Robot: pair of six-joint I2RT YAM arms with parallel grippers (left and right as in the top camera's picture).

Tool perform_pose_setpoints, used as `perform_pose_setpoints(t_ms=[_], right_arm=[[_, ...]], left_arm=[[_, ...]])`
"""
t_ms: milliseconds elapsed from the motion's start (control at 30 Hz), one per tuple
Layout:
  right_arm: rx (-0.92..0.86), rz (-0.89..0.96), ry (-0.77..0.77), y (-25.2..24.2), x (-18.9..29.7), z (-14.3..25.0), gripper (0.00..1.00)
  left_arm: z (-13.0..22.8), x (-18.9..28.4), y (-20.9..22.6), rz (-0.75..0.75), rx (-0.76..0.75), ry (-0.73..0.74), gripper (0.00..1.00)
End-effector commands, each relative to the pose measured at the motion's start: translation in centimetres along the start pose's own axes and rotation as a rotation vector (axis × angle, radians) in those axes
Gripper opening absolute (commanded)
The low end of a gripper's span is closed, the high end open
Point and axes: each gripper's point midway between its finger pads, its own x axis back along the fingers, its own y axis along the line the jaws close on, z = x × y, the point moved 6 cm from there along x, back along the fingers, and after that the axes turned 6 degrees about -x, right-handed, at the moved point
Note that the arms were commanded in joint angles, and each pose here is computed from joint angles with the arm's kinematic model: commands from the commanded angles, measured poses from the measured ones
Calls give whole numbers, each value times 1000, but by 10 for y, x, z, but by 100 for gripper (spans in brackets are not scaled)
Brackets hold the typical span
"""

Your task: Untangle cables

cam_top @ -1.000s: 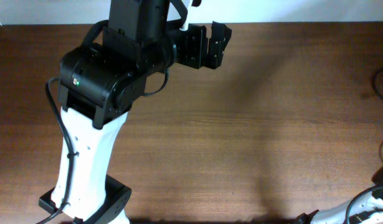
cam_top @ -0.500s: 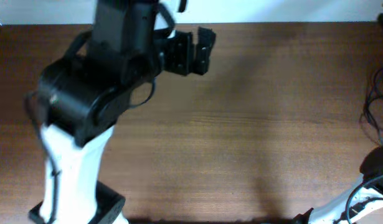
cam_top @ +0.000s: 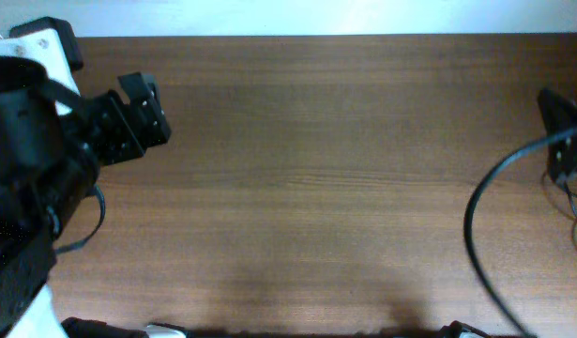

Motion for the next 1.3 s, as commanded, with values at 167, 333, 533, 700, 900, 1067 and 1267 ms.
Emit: perform_pose_setpoints(t_ms=[167,333,533,700,900,1067,1267], right_arm=[[-11,45,8,-5,-1,0,99],[-21,43,21,-10,-7,2,99],[-72,31,87,-34,-38,12,99],[-153,13,191,-69,-86,33,99],[-293,-19,371,-123,-165,89,99],[-457,-56,582,-172,-244,180,99],[-525,-45,699,-191,-274,234,99]], left_arm=[[1,-11,3,-25,-1,22,99],[12,-6,-28,252,3,114,99],[13,-2,-33,309,4,123,99],[-37,-12,-49,373,-23,-124,99],[-93,22,-53,334,-234,-648,99],[-14,5,-15,202,-345,-950,99],[60,-19,31,44,-333,-999,99]])
